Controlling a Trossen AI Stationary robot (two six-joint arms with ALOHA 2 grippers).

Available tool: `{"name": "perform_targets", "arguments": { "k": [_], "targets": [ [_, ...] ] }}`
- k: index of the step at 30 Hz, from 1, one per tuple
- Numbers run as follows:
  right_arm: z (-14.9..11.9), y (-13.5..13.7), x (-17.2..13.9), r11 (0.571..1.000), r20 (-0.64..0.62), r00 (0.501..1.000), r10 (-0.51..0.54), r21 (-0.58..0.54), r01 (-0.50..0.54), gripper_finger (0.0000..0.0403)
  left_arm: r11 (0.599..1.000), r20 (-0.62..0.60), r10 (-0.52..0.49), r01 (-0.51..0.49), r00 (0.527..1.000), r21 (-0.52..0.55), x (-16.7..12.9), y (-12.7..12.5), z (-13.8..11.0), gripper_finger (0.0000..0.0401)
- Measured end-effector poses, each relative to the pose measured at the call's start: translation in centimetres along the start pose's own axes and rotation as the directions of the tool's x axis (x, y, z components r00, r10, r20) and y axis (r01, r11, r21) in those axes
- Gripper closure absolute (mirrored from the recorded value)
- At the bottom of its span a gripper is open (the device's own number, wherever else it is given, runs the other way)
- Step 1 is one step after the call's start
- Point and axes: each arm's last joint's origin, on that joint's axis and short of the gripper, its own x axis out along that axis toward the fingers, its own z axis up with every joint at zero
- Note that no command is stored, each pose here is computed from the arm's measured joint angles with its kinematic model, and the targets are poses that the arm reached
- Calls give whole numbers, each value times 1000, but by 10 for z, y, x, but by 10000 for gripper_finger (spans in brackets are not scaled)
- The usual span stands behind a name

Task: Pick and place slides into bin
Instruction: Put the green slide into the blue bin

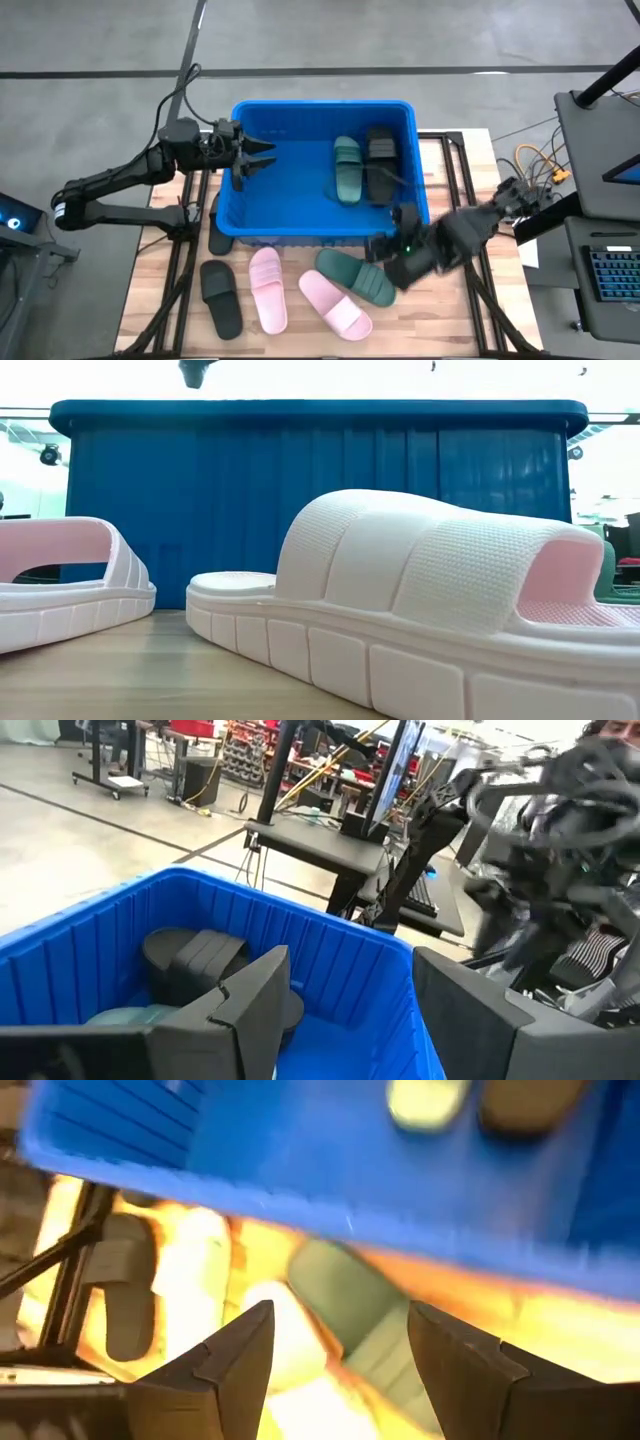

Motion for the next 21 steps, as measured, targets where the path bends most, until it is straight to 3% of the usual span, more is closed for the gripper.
{"name": "perform_targets", "arguments": {
  "k": [5,11,16,21],
  "targets": [
    [-49,-11,19,985,-9,998,-70,160,71,184,1000,-15,5,-5,1000,-2,5,2,-2,205],
    [-86,-7,54,980,-81,992,-100,164,112,184,1000,-35,10,-10,999,-6,11,3,-5,205],
    [-99,-4,70,979,-119,989,-86,176,107,185,1000,-43,12,-12,999,-9,14,4,-6,205],
    [-110,-17,81,963,-207,959,-194,148,227,201,1000,-43,11,-12,999,-8,13,4,-6,205]
  ]
}}
